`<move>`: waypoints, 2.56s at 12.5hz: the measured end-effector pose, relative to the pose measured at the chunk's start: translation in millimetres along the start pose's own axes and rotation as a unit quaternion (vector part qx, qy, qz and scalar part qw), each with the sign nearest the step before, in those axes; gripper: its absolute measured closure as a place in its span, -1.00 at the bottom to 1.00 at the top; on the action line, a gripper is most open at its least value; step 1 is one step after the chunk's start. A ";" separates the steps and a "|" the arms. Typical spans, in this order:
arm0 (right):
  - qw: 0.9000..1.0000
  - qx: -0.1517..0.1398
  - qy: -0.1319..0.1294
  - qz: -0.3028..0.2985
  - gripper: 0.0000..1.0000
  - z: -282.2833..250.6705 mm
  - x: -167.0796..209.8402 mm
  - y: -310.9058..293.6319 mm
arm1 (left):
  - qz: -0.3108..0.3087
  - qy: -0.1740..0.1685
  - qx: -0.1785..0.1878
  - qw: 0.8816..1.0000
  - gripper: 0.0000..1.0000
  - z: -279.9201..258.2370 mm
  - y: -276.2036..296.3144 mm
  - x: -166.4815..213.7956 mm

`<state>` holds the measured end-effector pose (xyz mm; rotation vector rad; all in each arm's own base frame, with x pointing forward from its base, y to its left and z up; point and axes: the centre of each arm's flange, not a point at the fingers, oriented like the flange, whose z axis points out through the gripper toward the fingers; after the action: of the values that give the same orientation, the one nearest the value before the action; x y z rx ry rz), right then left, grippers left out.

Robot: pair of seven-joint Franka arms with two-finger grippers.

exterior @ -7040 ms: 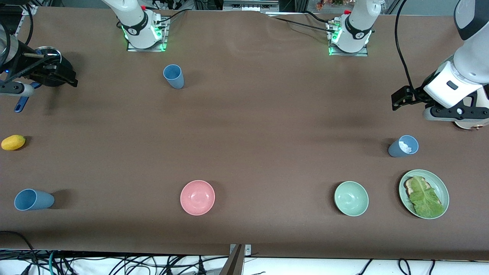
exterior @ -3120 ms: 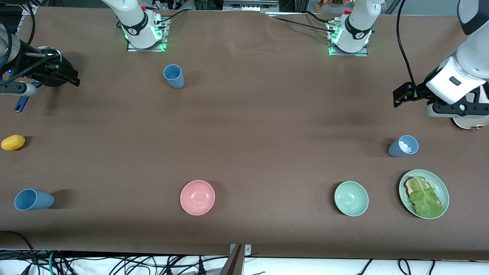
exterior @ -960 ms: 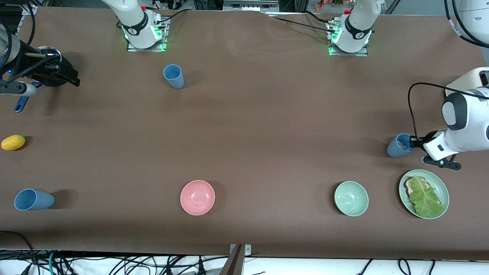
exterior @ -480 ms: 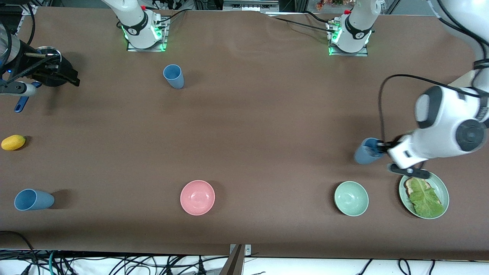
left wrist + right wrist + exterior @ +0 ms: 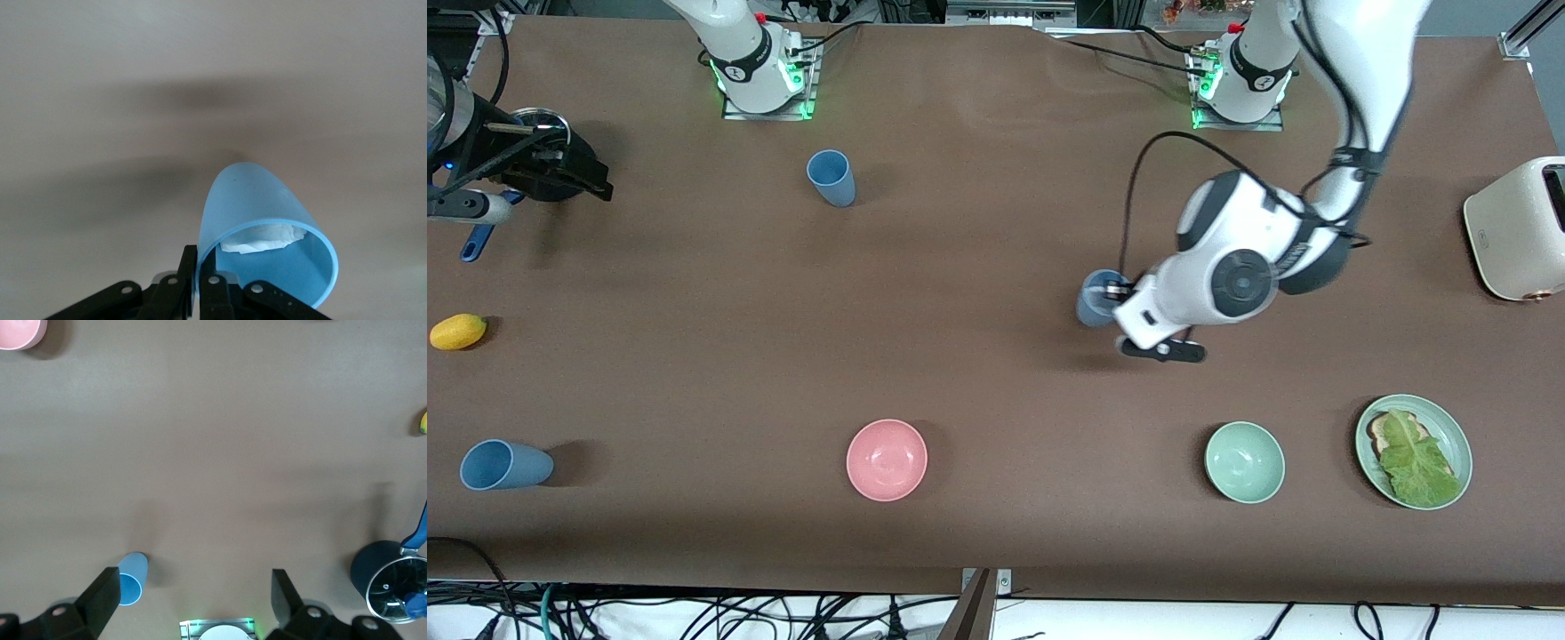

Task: Stack blue cups with both arms
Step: 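Carry the blue cup with the left gripper to the table middle, set down, then open the left gripper and withdraw while the right gripper starts moving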

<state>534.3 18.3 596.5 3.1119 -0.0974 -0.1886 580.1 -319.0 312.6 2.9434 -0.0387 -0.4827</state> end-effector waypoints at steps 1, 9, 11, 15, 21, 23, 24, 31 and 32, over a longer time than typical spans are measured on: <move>1.000 0.000 0.000 0.000 -1.00 0.0 0.0 0.0 | -0.019 0.009 -0.002 1.000 0.98 13.9 22.0 -3.5; 1.000 0.000 -0.001 0.000 -1.00 0.2 -0.1 0.0 | -0.053 0.017 -0.009 0.998 0.40 73.0 63.5 -3.4; 1.000 0.000 -0.001 0.000 -1.00 0.3 -0.1 0.0 | -0.052 0.030 -0.013 0.998 -0.06 47.4 65.2 -3.2; 1.000 0.000 -0.002 0.002 -1.00 -0.6 -0.5 2.8 | -0.041 0.097 0.067 0.992 -0.97 -68.6 31.4 -21.8; 0.999 -0.009 -0.049 -0.014 -1.00 33.5 12.7 -17.2 | 0.003 0.111 0.108 0.988 -1.00 -208.3 -95.0 -23.1; 0.997 -0.012 -0.069 -0.035 -1.00 54.7 24.0 -24.9 | 0.033 0.104 0.114 0.987 -1.00 -250.5 -143.2 -41.6; 0.996 -0.014 -0.074 -0.046 -1.00 59.6 26.1 -31.0 | 0.037 0.110 0.115 0.987 -1.00 -269.7 -160.4 -53.0; 0.996 -0.013 -0.058 -0.072 -1.00 94.8 -45.1 -107.3 | 0.006 0.152 0.124 0.981 -1.00 -296.7 -212.4 -122.0; 0.996 -0.012 -0.051 -0.073 -1.00 107.8 -68.8 -115.9 | 0.007 0.147 0.117 0.982 -1.00 -294.3 -211.0 -128.5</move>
<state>460.1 136.2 494.7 3.0849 0.1303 -0.3486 552.3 -59.5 594.6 3.2092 -0.0849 -0.0390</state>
